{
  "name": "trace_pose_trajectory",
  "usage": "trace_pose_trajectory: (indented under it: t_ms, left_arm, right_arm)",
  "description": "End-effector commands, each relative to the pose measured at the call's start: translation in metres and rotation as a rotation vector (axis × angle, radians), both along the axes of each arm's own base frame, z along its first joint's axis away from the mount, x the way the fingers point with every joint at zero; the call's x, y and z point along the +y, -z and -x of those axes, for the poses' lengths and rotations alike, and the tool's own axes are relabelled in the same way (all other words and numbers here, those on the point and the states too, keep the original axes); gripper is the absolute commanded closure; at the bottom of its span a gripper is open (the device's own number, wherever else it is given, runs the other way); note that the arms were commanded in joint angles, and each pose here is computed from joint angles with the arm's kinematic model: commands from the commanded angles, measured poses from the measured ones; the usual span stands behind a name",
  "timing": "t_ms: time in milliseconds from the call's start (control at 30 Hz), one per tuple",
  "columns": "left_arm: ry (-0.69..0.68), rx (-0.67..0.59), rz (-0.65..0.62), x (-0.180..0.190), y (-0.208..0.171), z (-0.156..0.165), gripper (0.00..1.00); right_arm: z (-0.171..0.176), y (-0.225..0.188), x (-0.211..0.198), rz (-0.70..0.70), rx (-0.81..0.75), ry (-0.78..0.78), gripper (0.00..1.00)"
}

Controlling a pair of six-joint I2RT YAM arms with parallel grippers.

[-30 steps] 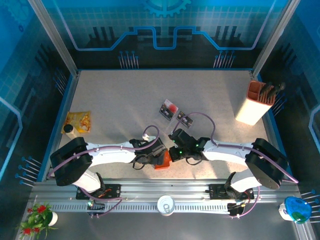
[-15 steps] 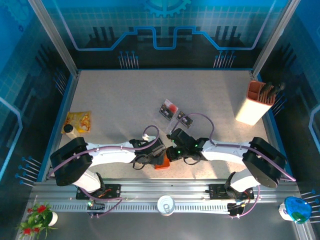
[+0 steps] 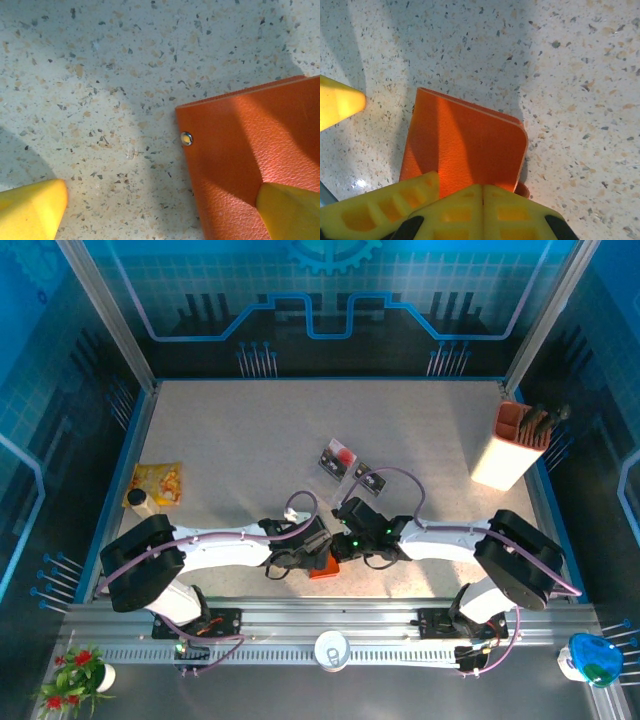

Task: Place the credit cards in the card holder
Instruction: Close the button on the card holder.

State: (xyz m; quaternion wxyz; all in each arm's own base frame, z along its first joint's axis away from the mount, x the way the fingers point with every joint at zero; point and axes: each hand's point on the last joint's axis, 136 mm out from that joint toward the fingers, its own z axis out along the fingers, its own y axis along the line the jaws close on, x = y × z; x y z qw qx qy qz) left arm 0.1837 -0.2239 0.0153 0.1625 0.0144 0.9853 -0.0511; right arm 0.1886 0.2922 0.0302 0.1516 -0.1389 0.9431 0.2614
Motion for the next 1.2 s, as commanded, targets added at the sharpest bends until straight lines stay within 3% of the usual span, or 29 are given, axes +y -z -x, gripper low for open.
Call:
trace_pose_trajectory:
  t_ms: [0, 533, 1167]
  left_arm:
    - [0.014, 0.062, -0.099, 0.022, 0.027, 0.017, 0.01]
    - [-0.049, 0.024, -0.045, 0.025, 0.003, 0.007, 0.01]
    - [-0.051, 0.127, -0.080, 0.030, 0.035, 0.022, 0.01]
  right_arm:
    - [0.005, 0.009, 0.009, -0.016, 0.025, -0.015, 1.00]
    - [0.024, 0.035, -0.007, 0.069, 0.040, -0.017, 1.00]
    - [0.050, 0.058, -0.035, 0.144, 0.005, -0.009, 1.00]
